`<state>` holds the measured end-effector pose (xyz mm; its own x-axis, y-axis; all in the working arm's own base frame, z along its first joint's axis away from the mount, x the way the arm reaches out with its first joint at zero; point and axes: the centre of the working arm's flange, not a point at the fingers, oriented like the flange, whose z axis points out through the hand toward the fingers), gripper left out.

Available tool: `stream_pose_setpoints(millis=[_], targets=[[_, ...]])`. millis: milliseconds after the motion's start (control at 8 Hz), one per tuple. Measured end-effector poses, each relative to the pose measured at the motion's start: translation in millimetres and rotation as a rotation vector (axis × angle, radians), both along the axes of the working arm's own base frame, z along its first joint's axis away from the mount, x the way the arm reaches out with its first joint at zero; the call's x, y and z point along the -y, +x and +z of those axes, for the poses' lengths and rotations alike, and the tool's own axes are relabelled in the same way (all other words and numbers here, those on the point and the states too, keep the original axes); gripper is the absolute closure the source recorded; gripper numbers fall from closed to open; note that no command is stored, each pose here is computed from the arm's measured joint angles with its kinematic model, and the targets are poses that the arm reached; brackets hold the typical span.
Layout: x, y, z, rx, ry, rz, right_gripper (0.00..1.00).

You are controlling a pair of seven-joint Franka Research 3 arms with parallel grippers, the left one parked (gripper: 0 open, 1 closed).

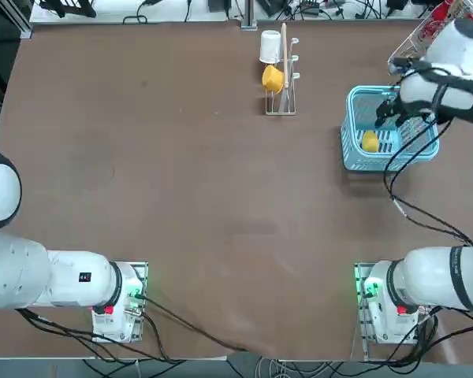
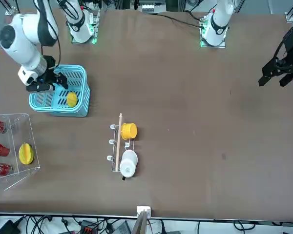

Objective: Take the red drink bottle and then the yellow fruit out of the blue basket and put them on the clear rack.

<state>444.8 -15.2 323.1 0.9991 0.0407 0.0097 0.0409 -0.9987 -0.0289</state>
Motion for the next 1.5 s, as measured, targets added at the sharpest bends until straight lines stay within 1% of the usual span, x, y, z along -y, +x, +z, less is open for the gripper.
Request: stream_pose_setpoints(millis=[250, 625, 1125, 1500], targets=[[0, -4, -25, 0.029, -0.005, -0.003, 0.00], [-1, -4, -49, 0.050, -0.010, 0.000, 0.00], [-18, 0, -78, 0.062, -0.013, 0.018, 0.00], [-20, 0, -88, 0.058, -0.014, 0.017, 0.00]])
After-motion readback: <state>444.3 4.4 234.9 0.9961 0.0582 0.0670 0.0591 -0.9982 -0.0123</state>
